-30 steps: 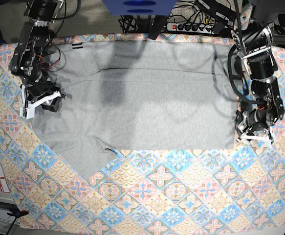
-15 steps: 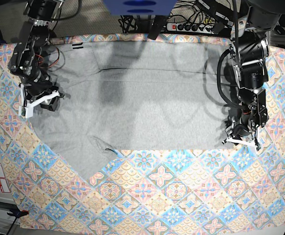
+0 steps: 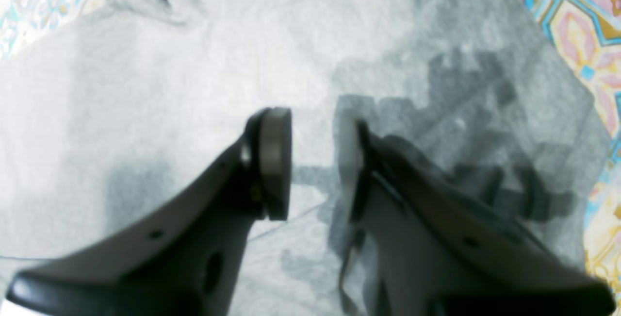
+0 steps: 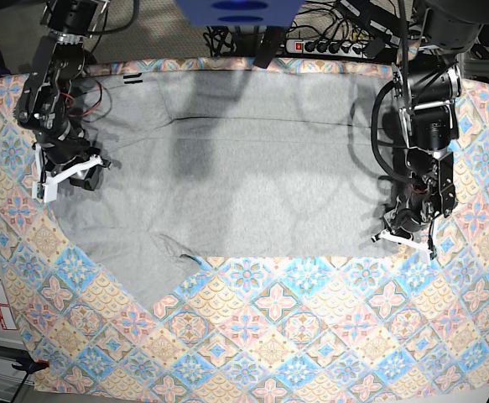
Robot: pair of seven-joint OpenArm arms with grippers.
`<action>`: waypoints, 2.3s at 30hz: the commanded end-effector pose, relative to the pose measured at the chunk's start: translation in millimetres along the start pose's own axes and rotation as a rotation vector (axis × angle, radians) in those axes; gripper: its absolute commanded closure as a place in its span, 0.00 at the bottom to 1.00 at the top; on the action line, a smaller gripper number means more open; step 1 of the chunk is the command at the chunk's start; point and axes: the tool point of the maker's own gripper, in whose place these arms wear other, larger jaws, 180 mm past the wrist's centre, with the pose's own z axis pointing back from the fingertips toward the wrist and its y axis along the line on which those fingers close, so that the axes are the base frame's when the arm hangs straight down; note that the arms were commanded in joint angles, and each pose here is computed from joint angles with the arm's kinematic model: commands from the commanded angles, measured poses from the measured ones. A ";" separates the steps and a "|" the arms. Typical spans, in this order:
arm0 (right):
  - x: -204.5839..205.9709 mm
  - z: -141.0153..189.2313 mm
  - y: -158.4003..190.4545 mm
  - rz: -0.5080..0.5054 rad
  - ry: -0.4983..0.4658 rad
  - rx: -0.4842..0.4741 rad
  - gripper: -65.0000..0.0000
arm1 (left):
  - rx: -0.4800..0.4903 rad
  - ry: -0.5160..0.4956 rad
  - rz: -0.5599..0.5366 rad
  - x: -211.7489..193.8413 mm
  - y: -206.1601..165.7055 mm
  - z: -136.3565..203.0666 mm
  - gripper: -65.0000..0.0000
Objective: Fold the T-shirt properly
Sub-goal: 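Reach both grippers down to the shirt's side edges, then grasp the side edges and drag the shirt toward the robot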
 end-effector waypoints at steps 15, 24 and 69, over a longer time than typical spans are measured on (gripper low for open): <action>26.1 -18.4 -11.5 0.023 0.034 0.000 0.74 | -0.059 -0.146 -0.193 0.8 -9.1 68.2 1.00; 55.3 -56.5 -29.0 -0.030 0.078 -0.011 0.65 | -0.031 -0.190 -0.208 -14.3 11.0 103.2 1.00; 84.2 -123.5 -65.7 0.174 0.061 -0.148 0.61 | -0.035 -0.159 -0.148 -48.1 29.9 125.4 1.00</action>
